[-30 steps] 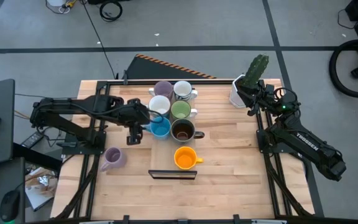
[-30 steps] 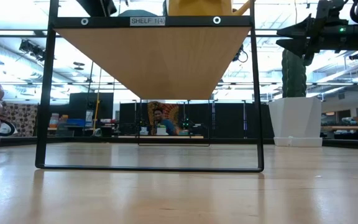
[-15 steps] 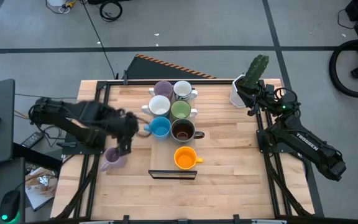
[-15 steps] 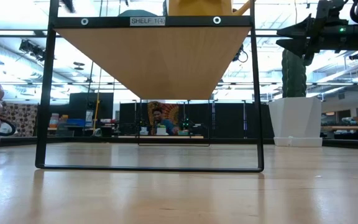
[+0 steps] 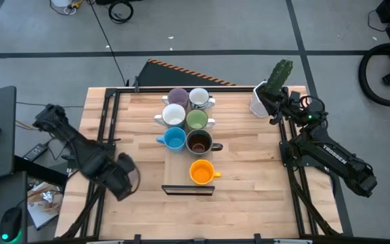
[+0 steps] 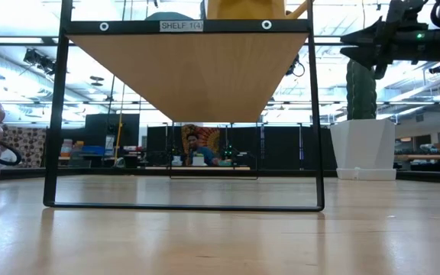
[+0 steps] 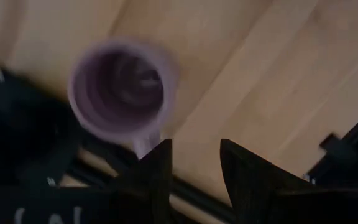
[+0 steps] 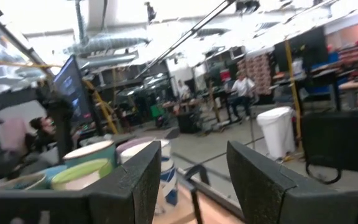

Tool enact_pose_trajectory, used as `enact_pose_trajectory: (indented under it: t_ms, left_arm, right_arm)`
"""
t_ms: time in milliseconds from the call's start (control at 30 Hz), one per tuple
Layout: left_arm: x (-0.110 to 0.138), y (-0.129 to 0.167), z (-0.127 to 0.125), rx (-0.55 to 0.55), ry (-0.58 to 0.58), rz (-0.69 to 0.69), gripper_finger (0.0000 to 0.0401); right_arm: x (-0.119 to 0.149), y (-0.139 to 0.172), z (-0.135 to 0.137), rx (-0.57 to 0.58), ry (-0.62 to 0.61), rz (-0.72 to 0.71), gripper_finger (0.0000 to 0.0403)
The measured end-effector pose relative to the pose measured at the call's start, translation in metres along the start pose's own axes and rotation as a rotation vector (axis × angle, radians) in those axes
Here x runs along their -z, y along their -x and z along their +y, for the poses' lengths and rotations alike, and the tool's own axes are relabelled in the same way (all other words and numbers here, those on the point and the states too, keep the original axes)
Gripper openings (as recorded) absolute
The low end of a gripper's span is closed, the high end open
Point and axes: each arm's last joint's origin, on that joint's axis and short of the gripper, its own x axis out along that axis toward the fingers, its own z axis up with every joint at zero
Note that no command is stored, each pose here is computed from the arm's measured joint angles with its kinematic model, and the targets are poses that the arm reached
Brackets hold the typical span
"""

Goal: Place coffee mugs
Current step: Put the violet mug on the shelf

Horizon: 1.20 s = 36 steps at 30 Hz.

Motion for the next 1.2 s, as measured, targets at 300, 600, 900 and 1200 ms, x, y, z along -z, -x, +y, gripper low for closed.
enact_pose_trajectory:
  t_ms: [300, 600, 900, 1200]
  left_arm:
    - [0.039, -0.005, -0.006, -0.010, 0.141, 0.032, 0.0141]
    - [0.066, -0.003, -0.005, 0.005, 0.257, -0.127, 0.0114]
    - [0.072, -0.024, 0.006, -0.010, 0.291, -0.226, 0.0070]
    - [0.069, -0.038, 0.036, 0.073, 0.317, -0.123, 0.0050]
  right_arm:
    - [-0.008, 0.001, -0.002, 0.116, 0.025, -0.114, 0.0189]
    - [-0.011, 0.001, -0.003, 0.181, 0.030, -0.165, 0.0189]
    - [-0.011, 0.001, -0.003, 0.187, 0.030, -0.167, 0.0189]
    - [-0.011, 0.001, -0.003, 0.182, 0.021, -0.165, 0.0189]
